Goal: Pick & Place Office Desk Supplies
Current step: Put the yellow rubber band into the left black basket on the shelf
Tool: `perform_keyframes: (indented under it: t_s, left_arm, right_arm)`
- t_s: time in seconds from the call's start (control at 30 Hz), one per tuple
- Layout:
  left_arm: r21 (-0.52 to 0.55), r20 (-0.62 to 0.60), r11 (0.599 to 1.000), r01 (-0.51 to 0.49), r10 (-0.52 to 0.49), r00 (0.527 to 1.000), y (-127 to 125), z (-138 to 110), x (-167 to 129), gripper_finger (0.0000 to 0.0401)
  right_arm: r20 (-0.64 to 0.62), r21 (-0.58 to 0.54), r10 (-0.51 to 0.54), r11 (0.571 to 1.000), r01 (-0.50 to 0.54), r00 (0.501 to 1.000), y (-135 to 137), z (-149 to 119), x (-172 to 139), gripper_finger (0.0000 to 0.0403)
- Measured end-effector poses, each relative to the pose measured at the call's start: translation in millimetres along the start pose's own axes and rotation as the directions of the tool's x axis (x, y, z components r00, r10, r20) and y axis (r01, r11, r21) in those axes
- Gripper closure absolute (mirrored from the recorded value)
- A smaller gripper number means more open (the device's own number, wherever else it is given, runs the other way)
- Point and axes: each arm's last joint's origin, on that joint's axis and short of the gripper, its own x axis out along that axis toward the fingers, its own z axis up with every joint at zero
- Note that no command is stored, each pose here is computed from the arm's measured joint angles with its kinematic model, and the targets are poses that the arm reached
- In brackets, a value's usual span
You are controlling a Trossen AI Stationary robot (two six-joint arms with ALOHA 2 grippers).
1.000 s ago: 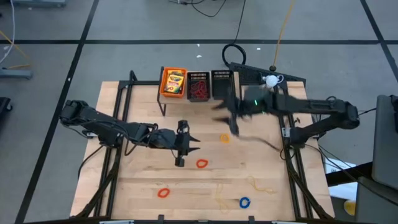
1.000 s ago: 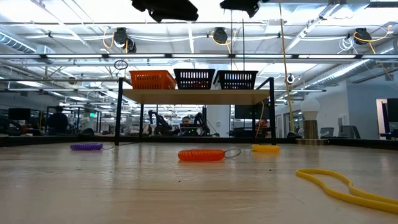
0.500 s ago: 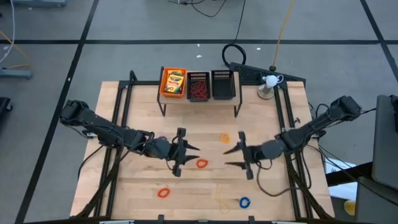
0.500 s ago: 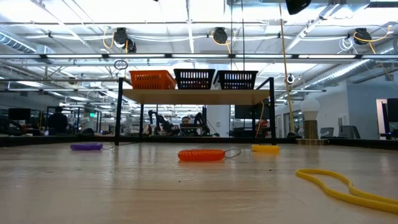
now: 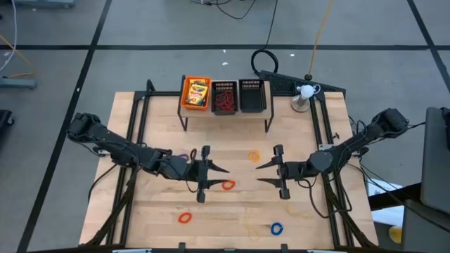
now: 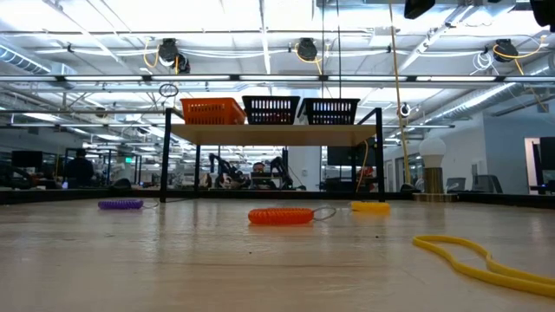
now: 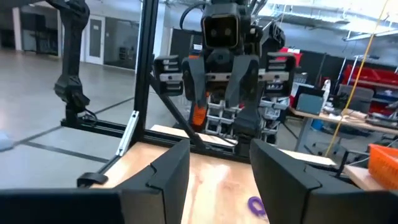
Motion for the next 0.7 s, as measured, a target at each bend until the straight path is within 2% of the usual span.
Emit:
perform_keyframes:
  t_s: [0.13,0.4,0.53,0.7]
  left_arm:
    - [-0.037,0.035,0.999,-0.002,0.004,0.999,0,3,0,0.0283]
    - [-0.087,0.019,0.996,0.012,-0.011,1.000,-5,-1,4,0.0283]
    - [-0.064,-0.026,0.995,0.073,-0.075,0.997,-20,-15,14,0.0283]
    - [-0.030,-0.134,0.990,0.136,-0.138,0.981,-47,-47,34,0.0283]
  right_arm:
    - [0.000,0.023,0.000,1.000,0.000,1.000,0,0,0,0.0245]
    - [-0.007,0.014,-0.040,0.999,0.040,0.999,-4,-1,1,0.0246]
    - [-0.031,0.002,-0.053,0.999,0.053,0.998,-7,-4,2,0.0246]
    - [-0.056,-0.031,-0.082,0.996,0.080,0.995,-14,-7,4,0.0248]
